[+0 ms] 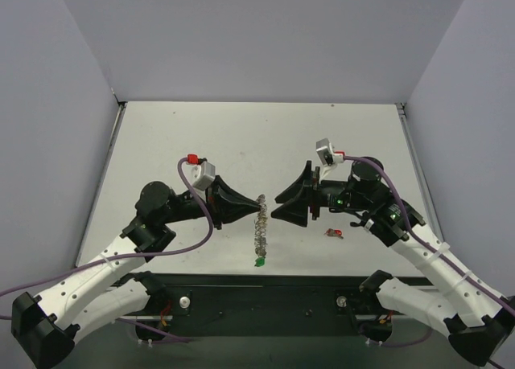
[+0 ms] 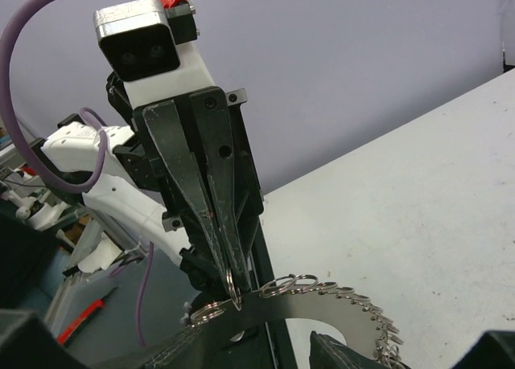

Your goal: Put the keys on the keyring

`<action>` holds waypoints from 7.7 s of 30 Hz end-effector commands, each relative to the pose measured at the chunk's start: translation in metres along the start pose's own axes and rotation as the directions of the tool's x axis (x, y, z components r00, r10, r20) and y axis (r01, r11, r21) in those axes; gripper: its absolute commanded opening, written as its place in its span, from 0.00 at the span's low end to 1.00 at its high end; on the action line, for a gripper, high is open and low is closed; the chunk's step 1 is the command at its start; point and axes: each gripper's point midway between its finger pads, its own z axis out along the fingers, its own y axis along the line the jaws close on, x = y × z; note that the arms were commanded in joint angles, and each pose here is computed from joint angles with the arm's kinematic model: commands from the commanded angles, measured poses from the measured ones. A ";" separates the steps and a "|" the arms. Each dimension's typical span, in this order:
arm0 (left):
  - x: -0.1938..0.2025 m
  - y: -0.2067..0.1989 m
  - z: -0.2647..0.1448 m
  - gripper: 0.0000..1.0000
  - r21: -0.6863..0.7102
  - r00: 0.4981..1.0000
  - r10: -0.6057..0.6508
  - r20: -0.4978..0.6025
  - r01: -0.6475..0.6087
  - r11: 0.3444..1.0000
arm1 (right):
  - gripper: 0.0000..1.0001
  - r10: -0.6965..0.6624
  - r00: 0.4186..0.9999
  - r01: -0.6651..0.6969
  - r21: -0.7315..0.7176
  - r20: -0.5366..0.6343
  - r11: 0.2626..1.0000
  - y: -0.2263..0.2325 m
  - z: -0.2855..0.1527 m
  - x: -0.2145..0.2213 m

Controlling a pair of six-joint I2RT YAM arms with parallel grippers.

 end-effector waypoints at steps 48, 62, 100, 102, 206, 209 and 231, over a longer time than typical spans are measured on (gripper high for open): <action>-0.028 -0.022 -0.001 0.34 0.066 0.995 0.096 -0.002 -0.096 0.993 | 0.00 -0.084 0.996 0.080 -0.090 -0.038 0.993 0.016 0.011 -0.004; -0.012 -0.028 -0.009 0.55 0.093 0.956 0.080 -0.283 -0.056 0.994 | 0.00 -0.074 0.955 0.073 -0.015 -0.288 0.997 0.010 -0.008 0.024; 0.046 -0.035 0.011 0.42 0.184 0.870 0.053 -0.491 0.045 0.982 | 0.00 -0.188 0.824 0.138 -0.131 -0.534 0.982 0.045 0.009 0.045; 0.048 -0.033 0.012 0.42 0.182 0.868 0.046 -0.495 0.052 0.982 | 0.00 -0.190 0.828 0.142 -0.132 -0.528 0.981 0.046 0.009 0.044; -0.073 -0.045 0.008 0.00 0.061 0.946 0.013 0.324 -0.034 0.998 | 0.18 -0.275 0.920 0.250 0.123 0.280 0.960 0.039 0.017 -0.072; -0.070 -0.047 0.010 0.00 0.082 0.951 0.009 0.308 -0.037 0.996 | 0.08 -0.254 0.926 0.230 0.117 0.280 0.966 0.039 0.019 -0.075; -0.060 -0.045 0.000 0.46 0.001 0.983 0.070 0.167 -0.071 0.997 | 0.00 -0.276 0.950 0.266 0.086 0.148 0.960 0.039 0.012 -0.057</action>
